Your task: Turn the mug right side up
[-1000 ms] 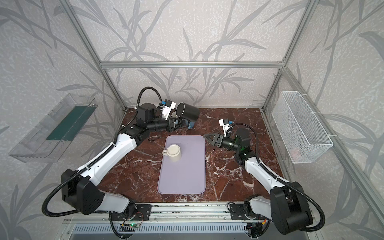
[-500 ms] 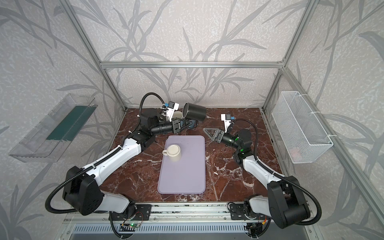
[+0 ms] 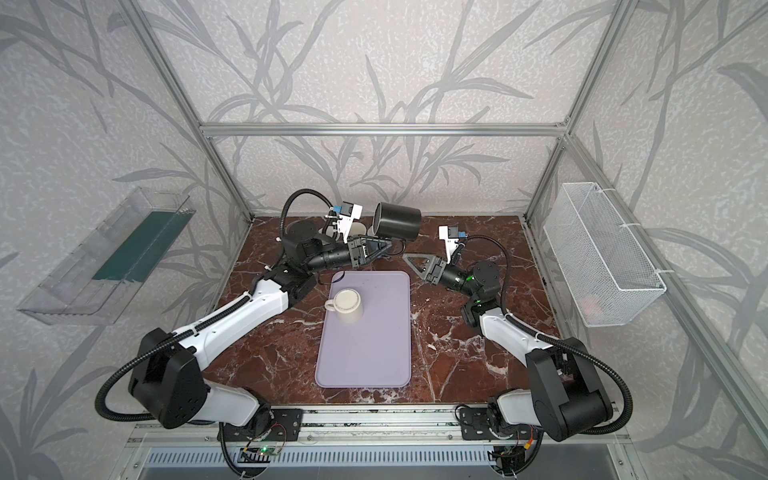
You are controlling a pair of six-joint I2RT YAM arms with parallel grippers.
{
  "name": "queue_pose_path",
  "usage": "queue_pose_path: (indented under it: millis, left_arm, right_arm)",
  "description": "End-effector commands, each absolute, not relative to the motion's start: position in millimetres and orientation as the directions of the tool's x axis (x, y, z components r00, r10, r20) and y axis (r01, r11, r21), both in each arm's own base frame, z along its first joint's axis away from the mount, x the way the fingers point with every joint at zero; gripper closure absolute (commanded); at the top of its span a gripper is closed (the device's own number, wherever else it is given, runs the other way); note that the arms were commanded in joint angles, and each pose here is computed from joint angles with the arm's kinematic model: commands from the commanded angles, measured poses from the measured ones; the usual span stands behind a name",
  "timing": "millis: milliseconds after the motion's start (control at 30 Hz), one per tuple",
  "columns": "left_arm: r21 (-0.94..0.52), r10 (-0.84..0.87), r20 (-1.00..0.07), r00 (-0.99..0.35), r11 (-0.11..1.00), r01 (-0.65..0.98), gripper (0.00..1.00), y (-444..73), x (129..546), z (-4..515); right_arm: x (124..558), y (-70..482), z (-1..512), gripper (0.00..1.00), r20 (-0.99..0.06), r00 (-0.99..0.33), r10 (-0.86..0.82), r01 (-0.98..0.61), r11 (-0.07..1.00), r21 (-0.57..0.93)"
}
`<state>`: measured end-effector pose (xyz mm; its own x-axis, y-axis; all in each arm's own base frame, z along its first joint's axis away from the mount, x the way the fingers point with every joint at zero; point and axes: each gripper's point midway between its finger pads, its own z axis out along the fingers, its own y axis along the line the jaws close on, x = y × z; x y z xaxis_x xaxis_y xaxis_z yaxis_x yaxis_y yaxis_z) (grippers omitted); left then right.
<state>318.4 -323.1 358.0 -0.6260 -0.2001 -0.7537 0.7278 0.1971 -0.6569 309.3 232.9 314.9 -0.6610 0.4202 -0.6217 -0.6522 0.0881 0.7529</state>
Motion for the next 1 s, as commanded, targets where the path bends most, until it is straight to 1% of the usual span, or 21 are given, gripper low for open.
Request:
queue_pose_path:
  millis: [0, 167, 400, 533, 967]
  left_arm:
    - [-0.571, -0.25, -0.809, -0.531, 0.122, 0.812, 1.0, -323, 307, 395]
    - [-0.574, -0.247, -0.804, -0.541, 0.088, 0.814, 1.0, -326, 302, 396]
    - [-0.579, -0.24, -0.801, -0.549, 0.075, 0.812, 1.0, -329, 299, 393]
    - [-0.58, -0.246, -0.797, -0.552, 0.054, 0.813, 1.0, -330, 297, 394]
    - [-0.589, -0.235, -0.786, -0.571, 0.006, 0.808, 1.0, -337, 292, 395]
  right_arm:
    - [299, 232, 345, 0.44, -0.677, -0.596, 0.432, -0.73, 0.059, 0.68]
    - [297, 231, 351, 0.47, -0.686, -0.583, 0.435, -0.741, 0.059, 0.668]
    - [292, 231, 360, 0.5, -0.698, -0.57, 0.433, -0.759, 0.048, 0.649]
    - [291, 231, 363, 0.53, -0.703, -0.568, 0.428, -0.764, 0.045, 0.644]
    - [287, 230, 370, 0.7, -0.712, -0.555, 0.43, -0.779, 0.033, 0.627]
